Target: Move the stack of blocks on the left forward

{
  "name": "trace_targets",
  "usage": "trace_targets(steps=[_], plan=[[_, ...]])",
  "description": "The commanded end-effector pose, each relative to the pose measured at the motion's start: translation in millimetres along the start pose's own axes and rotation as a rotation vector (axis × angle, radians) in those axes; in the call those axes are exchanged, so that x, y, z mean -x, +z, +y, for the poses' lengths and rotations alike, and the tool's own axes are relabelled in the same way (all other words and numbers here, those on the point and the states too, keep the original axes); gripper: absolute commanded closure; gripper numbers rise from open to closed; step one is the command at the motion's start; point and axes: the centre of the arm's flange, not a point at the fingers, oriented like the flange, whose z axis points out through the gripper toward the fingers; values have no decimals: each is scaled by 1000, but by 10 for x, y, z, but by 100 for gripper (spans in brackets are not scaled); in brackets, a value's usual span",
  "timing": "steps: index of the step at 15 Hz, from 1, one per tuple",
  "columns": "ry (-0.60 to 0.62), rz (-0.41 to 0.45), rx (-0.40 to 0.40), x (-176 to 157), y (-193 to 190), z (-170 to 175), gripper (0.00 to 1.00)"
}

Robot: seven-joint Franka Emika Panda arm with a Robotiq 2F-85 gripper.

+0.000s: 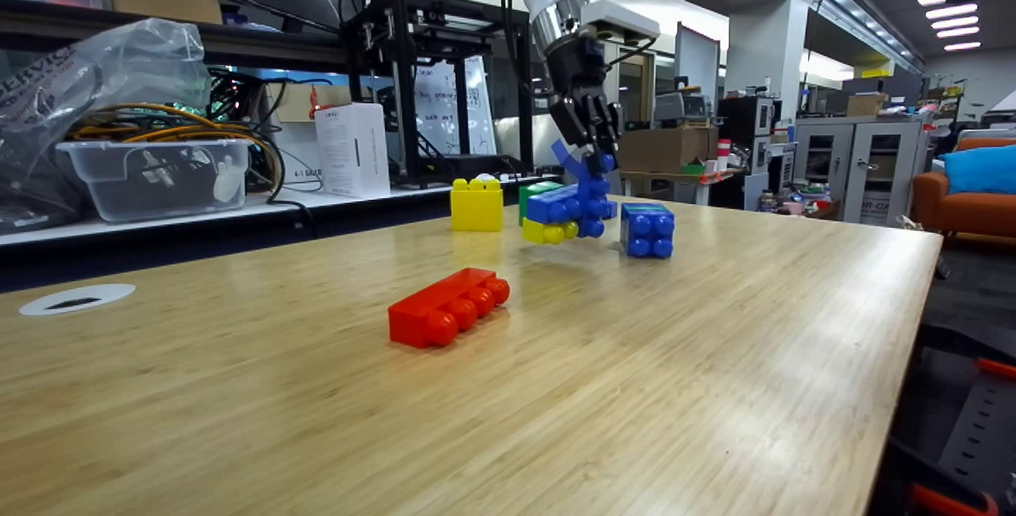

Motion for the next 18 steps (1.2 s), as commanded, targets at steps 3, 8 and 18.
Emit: trace_targets(steps=[3, 8, 18], plan=[[-22, -175, 1, -261, 37, -32, 89], [-27, -249, -3, -318, 119, -41, 89], [-37, -270, -4, -298, 137, -104, 89]])
